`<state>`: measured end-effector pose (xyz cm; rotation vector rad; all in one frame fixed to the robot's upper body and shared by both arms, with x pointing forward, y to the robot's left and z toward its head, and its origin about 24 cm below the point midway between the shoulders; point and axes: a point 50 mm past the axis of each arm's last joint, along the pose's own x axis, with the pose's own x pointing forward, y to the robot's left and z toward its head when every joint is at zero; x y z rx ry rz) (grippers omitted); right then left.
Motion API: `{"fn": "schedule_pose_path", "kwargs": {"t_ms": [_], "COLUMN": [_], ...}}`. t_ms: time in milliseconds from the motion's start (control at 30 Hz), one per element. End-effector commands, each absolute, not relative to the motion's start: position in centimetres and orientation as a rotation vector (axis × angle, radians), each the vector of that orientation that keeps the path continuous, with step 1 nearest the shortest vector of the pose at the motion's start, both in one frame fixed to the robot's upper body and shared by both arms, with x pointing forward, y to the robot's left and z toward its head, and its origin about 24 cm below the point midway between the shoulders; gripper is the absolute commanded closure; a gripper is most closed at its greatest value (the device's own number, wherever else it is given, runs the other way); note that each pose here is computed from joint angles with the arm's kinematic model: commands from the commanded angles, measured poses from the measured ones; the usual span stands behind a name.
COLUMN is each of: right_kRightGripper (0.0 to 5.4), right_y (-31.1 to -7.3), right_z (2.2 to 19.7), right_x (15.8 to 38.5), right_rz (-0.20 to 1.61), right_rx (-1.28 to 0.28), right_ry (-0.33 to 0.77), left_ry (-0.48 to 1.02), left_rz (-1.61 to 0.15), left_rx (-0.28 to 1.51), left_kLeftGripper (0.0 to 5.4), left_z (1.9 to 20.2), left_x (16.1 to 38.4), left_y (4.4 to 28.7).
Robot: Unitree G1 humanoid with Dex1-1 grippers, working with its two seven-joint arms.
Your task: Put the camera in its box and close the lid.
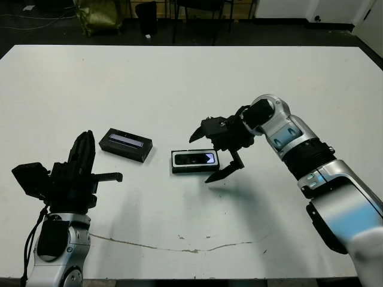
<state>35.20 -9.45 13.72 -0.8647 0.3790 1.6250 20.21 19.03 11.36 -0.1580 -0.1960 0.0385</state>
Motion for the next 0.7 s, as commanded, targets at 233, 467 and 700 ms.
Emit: {"fn": "schedule_pose_path", "kwargs": {"t_ms": [233, 467, 700], "right_kRightGripper": [0.01, 0.22, 1.81], "right_y": [-12.8, -17.0, -19.1], "right_z": [17.9, 18.3, 14.7], "right_x": [34.9, 31.8, 27.3], "right_rz": [1.361, 0.863, 0.558], "right_rx": [-0.555, -0.283, -0.243], "right_ry": [0.212, -0.043, -0.022], "left_ry": [-0.172, -0.214, -0.249], "left_rz": [0.056, 0.014, -0.051], "left_rx": [-0.143, 0.010, 0.380], "left_kLeftGripper": [5.40, 5.40, 5.40], "left_z": [11.1, 12.7, 17.8], "left_x": [20.1, 20.8, 25.1], "left_y": [19.4, 21.4, 24.3]}}
